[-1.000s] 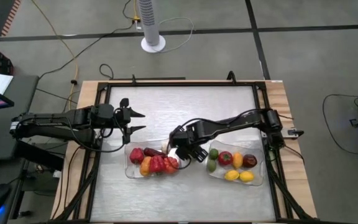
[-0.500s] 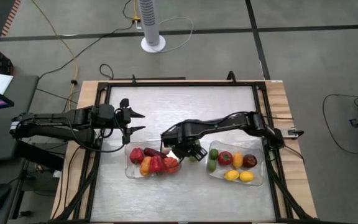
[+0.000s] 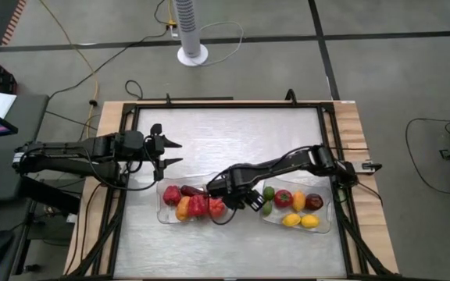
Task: Sort produce into baskets
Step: Put the cucumber into the left transparent bin, then return to Home Position
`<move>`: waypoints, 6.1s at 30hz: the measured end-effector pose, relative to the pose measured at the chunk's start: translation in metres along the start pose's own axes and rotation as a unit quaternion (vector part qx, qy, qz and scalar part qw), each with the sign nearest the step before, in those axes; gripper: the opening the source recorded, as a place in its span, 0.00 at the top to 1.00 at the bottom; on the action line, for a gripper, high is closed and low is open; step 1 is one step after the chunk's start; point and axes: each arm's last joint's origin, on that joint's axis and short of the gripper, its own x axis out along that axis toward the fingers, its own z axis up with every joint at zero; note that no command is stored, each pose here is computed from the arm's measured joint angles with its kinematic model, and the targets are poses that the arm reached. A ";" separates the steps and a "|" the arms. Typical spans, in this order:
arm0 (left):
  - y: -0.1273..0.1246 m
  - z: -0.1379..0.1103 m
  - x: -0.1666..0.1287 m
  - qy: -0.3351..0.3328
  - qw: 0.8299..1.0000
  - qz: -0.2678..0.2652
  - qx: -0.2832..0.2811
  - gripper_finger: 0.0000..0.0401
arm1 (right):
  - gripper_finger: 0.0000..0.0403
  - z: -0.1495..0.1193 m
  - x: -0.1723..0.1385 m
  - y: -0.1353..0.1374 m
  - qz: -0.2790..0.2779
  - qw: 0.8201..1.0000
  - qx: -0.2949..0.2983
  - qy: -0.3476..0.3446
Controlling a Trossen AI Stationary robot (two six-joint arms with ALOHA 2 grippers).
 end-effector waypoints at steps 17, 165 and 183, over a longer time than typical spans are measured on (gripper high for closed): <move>0.000 0.000 0.000 0.001 1.000 0.000 0.000 0.50 | 0.40 -0.001 0.034 0.006 -0.056 0.994 -0.077 0.052; -0.019 -0.116 0.000 -0.243 0.955 0.045 -0.162 0.50 | 0.66 -0.262 0.069 0.155 -0.322 0.543 0.414 -0.656; -0.022 -0.137 0.009 -0.122 0.989 0.055 -0.065 0.50 | 0.66 -0.261 0.086 0.156 -0.317 0.607 0.420 -0.595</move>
